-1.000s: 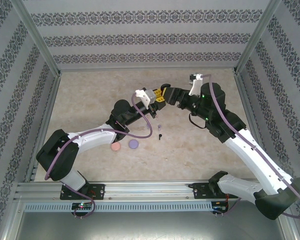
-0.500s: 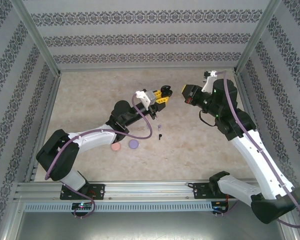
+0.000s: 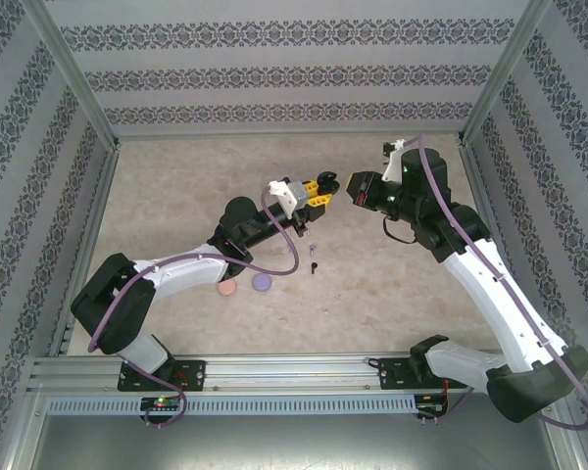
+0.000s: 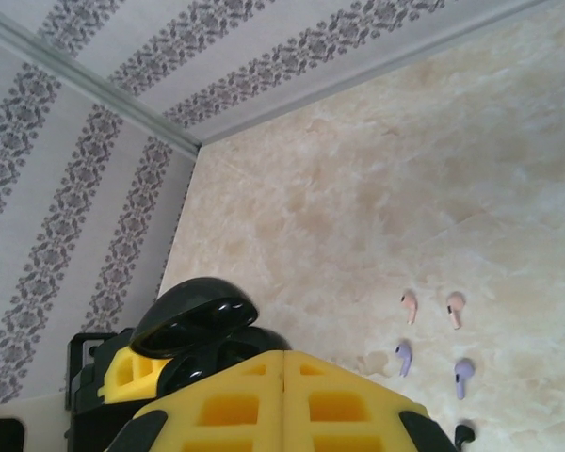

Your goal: Insert the wireless bluetooth earbuds into the charging case

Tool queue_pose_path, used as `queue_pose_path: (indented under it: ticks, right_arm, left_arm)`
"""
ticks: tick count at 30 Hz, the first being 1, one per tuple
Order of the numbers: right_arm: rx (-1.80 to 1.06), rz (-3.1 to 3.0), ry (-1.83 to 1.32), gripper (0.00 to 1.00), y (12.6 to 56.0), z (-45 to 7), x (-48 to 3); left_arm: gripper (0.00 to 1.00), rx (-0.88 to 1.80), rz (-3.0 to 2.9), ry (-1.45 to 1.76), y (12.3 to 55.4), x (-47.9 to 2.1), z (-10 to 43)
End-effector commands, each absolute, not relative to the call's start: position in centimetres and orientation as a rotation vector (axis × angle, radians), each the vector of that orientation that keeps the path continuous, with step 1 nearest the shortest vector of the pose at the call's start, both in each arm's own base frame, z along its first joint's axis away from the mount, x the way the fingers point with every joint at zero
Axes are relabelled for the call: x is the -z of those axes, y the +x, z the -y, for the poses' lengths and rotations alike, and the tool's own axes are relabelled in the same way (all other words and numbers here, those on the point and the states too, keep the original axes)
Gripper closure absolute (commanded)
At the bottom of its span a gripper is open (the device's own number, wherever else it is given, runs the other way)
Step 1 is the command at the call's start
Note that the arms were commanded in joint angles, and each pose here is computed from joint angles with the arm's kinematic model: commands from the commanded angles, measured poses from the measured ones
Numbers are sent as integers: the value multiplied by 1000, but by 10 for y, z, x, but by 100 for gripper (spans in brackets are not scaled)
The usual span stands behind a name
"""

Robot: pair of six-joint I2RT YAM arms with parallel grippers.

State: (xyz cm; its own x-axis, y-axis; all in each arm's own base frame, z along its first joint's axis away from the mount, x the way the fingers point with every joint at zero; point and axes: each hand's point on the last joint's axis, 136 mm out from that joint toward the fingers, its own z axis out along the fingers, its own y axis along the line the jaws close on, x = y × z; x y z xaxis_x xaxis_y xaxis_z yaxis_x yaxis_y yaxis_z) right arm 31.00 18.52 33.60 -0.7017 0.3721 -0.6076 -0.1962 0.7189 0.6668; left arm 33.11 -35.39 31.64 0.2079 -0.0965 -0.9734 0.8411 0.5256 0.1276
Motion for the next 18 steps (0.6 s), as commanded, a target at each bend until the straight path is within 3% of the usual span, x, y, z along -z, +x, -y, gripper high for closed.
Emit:
queue_pose_path:
  ticks: [1, 18]
  right_arm:
    - [-973, -2155, 82, 100, 304, -196, -345]
    - [-1048, -2157, 21, 100, 301, -226, -355]
  left_arm:
    - [100, 756, -1155, 806, 329, -322, 356]
    - [100, 758, -1157, 802, 330, -320, 357]
